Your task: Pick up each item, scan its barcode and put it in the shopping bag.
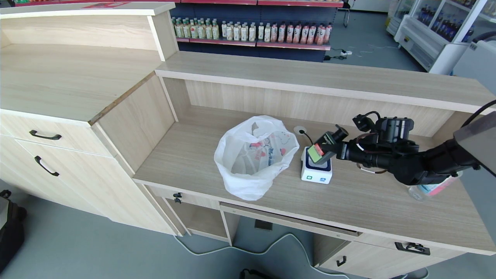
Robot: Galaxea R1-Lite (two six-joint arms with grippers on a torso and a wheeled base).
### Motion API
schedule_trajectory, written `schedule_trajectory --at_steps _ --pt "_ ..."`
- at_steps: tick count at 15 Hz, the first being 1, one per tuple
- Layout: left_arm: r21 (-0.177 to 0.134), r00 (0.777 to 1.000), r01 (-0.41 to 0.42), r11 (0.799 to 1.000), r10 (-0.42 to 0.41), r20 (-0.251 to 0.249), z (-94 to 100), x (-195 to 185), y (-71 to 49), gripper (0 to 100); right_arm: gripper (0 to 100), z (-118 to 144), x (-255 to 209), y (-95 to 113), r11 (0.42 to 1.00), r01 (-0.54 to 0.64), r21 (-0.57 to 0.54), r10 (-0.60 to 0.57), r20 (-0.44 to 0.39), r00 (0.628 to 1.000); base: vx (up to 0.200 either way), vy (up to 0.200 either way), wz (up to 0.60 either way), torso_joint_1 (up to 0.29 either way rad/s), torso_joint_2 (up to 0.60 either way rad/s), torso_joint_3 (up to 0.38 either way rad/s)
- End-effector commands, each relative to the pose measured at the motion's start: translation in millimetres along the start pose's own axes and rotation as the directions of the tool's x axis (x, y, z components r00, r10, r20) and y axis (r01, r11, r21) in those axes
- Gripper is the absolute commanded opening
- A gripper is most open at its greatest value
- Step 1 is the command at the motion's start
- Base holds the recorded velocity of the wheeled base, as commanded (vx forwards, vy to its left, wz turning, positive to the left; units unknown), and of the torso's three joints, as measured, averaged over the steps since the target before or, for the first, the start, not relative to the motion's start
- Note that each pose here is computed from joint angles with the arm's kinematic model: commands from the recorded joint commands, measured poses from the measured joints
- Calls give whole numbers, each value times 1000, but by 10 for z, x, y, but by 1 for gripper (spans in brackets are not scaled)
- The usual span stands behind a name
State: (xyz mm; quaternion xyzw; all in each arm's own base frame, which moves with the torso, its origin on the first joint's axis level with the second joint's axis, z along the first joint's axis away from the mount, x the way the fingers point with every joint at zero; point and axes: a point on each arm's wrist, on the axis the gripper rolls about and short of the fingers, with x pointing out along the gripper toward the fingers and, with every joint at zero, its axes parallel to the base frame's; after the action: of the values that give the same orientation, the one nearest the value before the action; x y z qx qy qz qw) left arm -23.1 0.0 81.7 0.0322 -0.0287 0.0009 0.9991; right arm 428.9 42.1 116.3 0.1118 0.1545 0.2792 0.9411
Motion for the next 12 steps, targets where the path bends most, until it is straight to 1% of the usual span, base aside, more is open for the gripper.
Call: schedule_trajectory --at_steps 1,2,3,4,5,6,7,8,10,12 --pt "0 1000 0 1000 0 1 0 0 0 100 0 173 -191 92 996 5 -91 0 50 999 0 0 0 0 0 0" --pt "0 1000 0 1000 0 1 0 0 0 100 0 216 -355 133 987 21 -158 -12 57 998 0 0 0 0 0 0" --pt "0 1000 0 1000 0 1 0 0 0 100 0 229 -730 165 959 72 -273 -58 58 997 0 0 0 0 0 0" --pt "0 1000 0 1000 0 1 0 0 0 100 0 219 -864 180 944 89 -316 -75 58 996 0 0 0 0 0 0" --pt "0 1000 0 1000 0 1 0 0 0 100 0 243 -1308 216 890 160 -427 -141 76 987 0 0 0 0 0 0" --pt "0 1000 0 1000 0 1 0 0 0 100 0 320 -1556 318 852 192 -487 -164 100 981 0 0 0 0 0 0" --pt "0 1000 0 1000 0 1 0 0 0 100 0 421 -1793 413 814 231 -533 -187 136 973 0 0 0 0 0 0" --pt "0 1000 0 1000 0 1 0 0 0 100 0 473 -1966 452 780 269 -565 -211 168 963 0 0 0 0 0 0" --pt "0 1000 0 1000 0 1 0 0 0 100 0 457 -2109 421 761 312 -568 -257 178 950 0 0 0 0 0 0" --pt "0 1000 0 1000 0 1 0 0 0 100 0 484 -2196 369 719 349 -601 -290 197 937 0 0 0 0 0 0"
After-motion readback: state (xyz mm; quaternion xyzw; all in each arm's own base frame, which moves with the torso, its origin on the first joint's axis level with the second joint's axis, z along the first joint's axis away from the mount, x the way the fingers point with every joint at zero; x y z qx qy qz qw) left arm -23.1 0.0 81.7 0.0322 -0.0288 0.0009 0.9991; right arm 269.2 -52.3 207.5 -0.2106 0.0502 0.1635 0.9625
